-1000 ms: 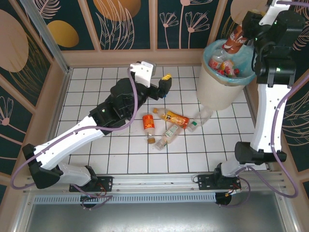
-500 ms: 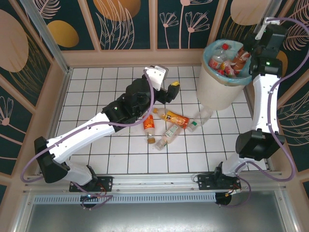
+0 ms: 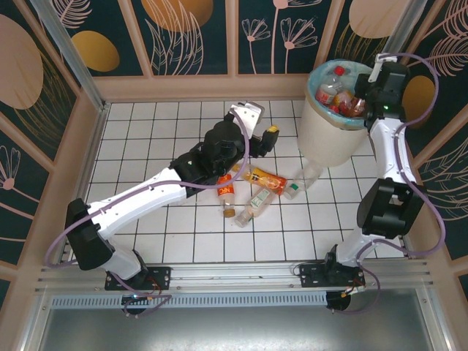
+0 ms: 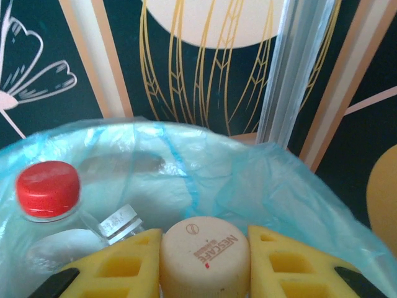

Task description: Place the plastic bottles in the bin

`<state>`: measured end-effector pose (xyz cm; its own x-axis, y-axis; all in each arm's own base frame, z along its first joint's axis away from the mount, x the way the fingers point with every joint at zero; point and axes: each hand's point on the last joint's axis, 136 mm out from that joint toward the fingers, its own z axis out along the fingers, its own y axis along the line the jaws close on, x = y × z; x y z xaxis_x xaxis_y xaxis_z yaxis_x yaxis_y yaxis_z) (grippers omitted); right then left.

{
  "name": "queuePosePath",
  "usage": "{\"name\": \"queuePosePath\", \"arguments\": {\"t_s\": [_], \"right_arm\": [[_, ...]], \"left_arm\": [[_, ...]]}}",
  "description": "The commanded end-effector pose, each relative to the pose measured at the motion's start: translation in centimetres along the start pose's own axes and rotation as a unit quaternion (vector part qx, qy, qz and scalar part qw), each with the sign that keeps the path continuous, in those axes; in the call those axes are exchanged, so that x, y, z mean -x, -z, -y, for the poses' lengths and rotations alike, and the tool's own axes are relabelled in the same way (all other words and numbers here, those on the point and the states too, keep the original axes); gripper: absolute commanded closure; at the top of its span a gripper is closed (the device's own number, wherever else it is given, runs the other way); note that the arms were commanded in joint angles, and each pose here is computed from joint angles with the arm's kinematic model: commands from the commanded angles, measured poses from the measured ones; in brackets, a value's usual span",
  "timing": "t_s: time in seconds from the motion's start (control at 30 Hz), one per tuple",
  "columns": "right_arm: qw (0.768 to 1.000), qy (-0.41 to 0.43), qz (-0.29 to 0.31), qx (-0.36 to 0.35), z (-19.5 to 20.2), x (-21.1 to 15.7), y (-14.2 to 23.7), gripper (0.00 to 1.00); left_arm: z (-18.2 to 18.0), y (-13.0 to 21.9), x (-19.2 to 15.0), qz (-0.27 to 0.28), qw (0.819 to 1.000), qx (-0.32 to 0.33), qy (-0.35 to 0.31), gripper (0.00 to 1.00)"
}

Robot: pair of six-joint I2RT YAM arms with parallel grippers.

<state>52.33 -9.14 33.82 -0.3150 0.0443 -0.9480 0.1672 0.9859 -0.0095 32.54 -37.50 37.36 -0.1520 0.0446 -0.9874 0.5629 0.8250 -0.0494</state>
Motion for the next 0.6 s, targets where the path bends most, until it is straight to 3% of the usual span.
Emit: {"name": "queuePosePath", "arguments": {"t_s": [0.0, 0.17, 0.3, 0.4, 0.57], "right_arm": [[0.999, 0.02, -0.021, 0.013, -1.0, -2.7, -2.1, 0.89], [0.997, 0.044, -0.064, 0.016, -2.2, -6.1, -3.9, 0.84], [0.995, 0.062, -0.082, 0.017, -3.3, -6.7, -4.2, 0.8], [0.995, 0.063, -0.074, 0.034, -4.8, -5.5, -3.5, 0.7], [0.994, 0.052, -0.052, 0.081, -7.6, -1.8, -1.0, 0.43]], "left_arm": [[0.0, -0.3, 1.7, 0.027, 1.0, 0.004, 0.003, 0.15], [-0.1, -1.0, 1.0, 0.019, 1.0, 0.003, 0.007, 0.15], [-0.4, -1.4, 0.3, 0.01, 1.0, 0.002, 0.015, 0.15], [-1.1, -1.5, 0.0, 0.005, 1.0, 0.007, 0.02, 0.14], [-2.5, -1.4, 0.1, 0.008, 0.999, 0.022, 0.042, 0.13]]}}
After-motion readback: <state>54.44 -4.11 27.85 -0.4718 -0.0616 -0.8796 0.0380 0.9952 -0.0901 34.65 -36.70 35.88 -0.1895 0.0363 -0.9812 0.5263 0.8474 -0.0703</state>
